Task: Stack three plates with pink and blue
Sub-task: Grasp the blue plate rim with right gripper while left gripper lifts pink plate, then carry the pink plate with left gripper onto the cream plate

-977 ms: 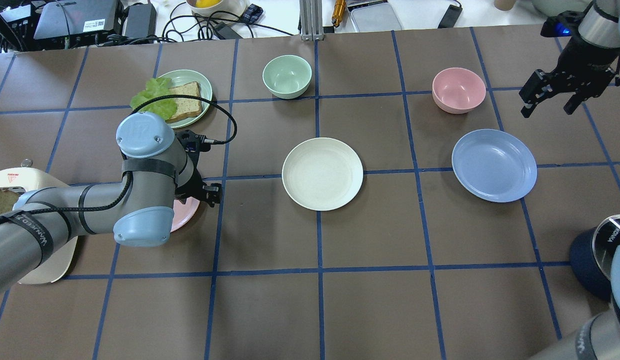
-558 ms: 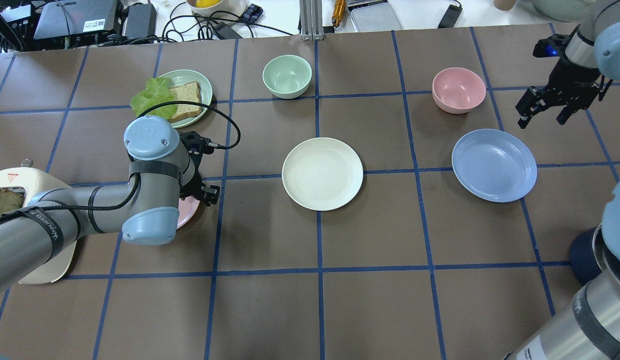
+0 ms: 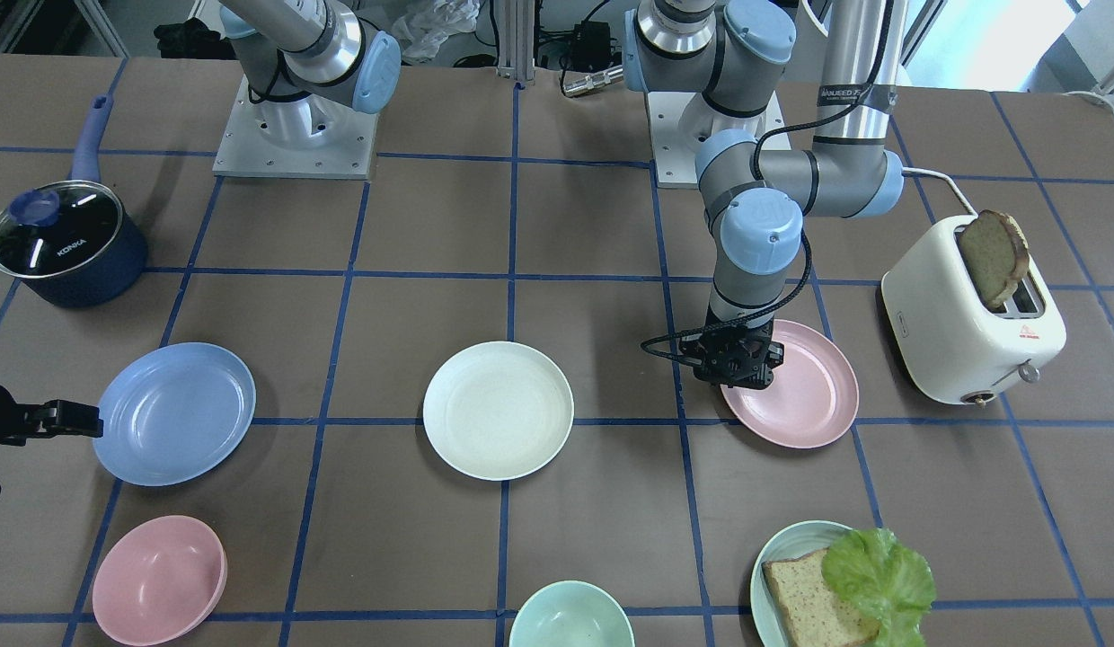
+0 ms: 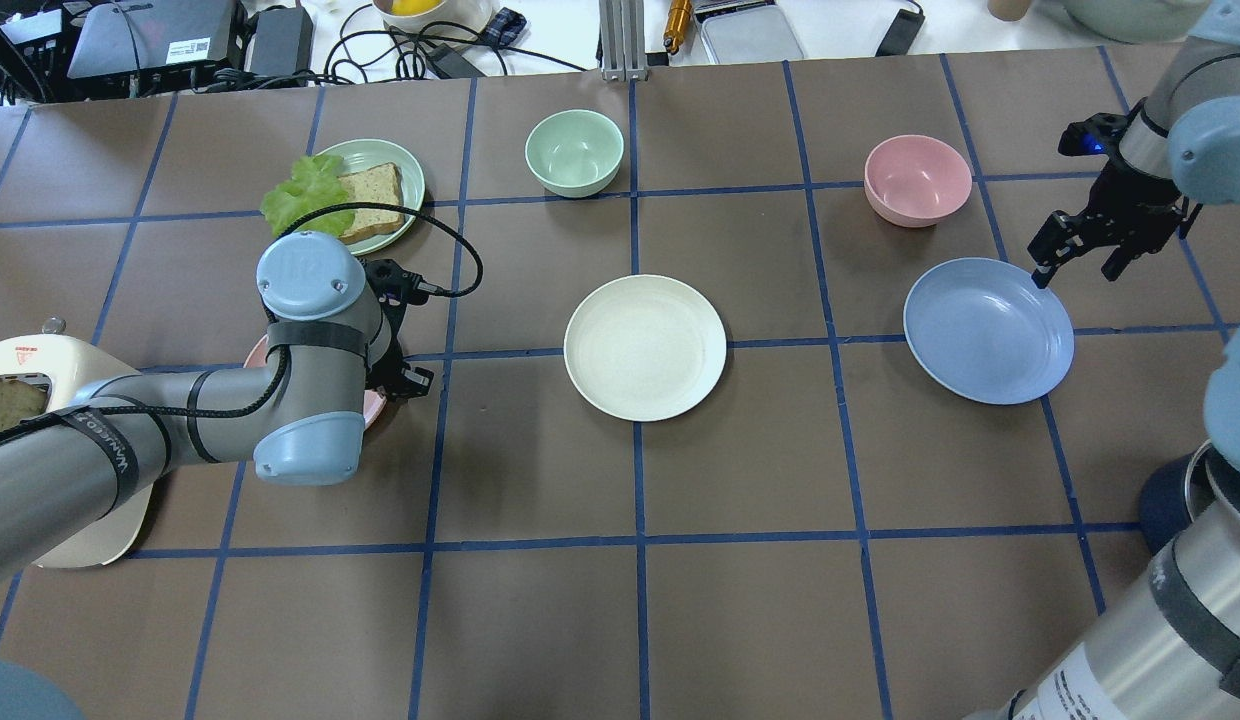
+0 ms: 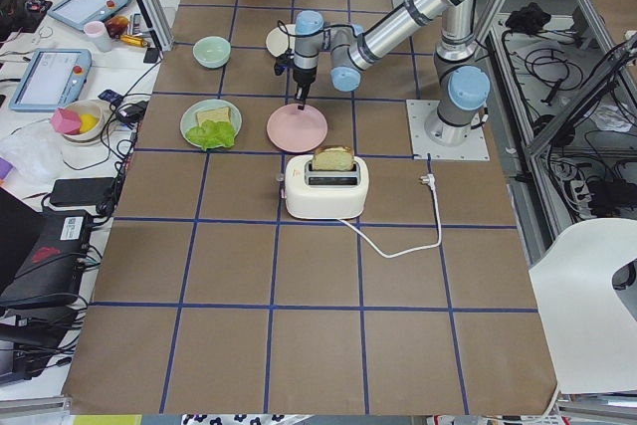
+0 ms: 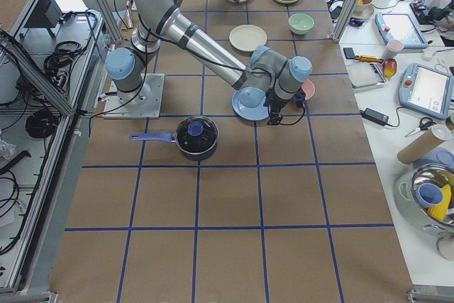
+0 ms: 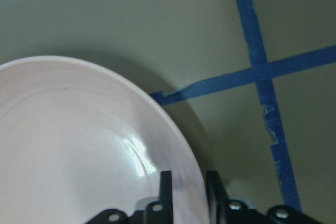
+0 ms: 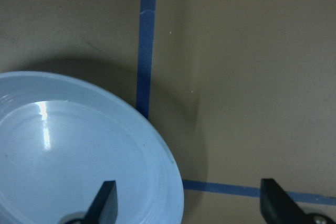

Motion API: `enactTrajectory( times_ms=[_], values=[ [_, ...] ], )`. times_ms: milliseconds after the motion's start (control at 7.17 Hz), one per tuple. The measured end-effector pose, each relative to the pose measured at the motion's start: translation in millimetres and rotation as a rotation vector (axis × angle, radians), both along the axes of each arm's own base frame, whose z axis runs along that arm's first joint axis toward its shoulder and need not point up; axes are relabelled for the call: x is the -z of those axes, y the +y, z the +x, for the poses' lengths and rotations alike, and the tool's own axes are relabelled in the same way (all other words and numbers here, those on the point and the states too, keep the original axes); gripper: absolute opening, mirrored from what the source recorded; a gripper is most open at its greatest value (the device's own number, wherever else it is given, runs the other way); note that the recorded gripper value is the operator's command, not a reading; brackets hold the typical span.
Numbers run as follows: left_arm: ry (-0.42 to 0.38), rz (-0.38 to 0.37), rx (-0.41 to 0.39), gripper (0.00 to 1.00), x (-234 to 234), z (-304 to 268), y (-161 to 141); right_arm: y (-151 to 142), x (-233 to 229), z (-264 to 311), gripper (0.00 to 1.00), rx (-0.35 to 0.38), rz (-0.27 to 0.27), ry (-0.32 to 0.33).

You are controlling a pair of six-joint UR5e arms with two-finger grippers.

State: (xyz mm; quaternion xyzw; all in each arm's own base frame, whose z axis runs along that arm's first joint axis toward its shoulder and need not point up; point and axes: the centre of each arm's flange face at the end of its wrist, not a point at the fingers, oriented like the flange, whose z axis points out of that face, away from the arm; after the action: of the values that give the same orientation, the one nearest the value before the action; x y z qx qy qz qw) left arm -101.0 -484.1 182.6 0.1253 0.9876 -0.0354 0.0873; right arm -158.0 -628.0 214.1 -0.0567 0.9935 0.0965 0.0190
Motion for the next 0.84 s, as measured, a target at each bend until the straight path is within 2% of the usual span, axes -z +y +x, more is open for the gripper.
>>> enactTrajectory(
  times_ms=[140,279,419,558,698,837],
  values=[
    [-0.021,-0.005,0.003,0.00,-2,0,-1,5,8,-2,0.95,0.004,-0.012,0.004],
    [-0.037,-0.014,0.013,0.00,-7,-3,-4,8,11,-5,0.88,0.012,-0.018,0.002],
    [-0.044,-0.028,0.026,0.00,-15,-8,-7,11,15,-6,0.87,0.015,-0.017,-0.002],
    [-0.057,-0.045,0.050,0.00,-25,-19,-12,13,18,-6,0.73,0.016,-0.014,-0.006],
    [-0.082,-0.052,0.090,0.00,-38,-39,-18,14,19,-6,0.39,0.018,-0.012,-0.008],
    [-0.104,-0.046,0.139,0.00,-54,-65,-24,15,20,-6,0.13,0.019,-0.010,-0.009]
  ],
)
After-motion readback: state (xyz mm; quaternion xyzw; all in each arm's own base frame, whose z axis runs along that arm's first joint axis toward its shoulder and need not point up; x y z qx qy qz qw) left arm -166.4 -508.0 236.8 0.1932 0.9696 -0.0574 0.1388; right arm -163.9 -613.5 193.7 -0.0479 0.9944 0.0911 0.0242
